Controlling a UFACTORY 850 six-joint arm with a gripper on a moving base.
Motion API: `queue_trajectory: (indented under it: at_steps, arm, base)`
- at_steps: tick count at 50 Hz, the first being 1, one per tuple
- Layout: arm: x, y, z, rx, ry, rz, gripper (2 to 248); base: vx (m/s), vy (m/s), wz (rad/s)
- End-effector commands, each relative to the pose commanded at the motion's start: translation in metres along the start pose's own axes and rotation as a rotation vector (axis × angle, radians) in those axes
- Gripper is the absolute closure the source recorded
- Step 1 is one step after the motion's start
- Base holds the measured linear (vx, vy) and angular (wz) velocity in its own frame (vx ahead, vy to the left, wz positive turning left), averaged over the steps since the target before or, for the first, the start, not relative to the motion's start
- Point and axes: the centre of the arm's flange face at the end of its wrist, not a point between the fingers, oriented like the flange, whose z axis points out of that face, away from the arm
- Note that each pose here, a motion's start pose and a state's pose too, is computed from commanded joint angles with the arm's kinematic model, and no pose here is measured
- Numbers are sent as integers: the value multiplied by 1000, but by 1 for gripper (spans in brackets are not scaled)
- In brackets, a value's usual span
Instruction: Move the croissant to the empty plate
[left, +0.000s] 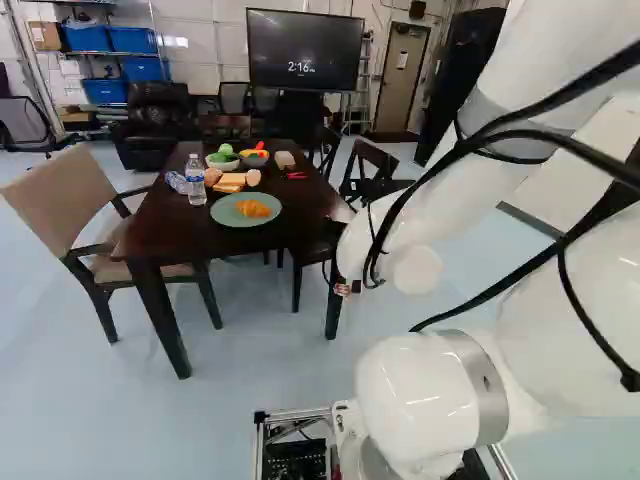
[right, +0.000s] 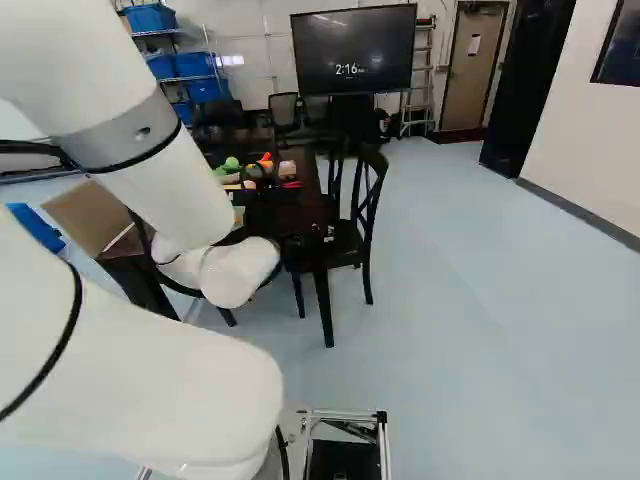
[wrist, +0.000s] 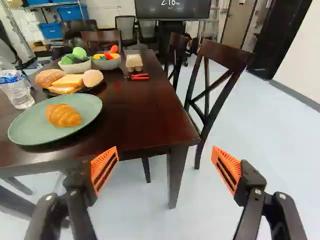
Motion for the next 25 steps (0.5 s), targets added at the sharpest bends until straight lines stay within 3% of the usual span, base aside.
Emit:
queue_trajectory:
  at_steps: [25]
  arm:
    - [-2, 0, -2, 1, 7, 3, 3]
  base:
    - [0, 0, 0]
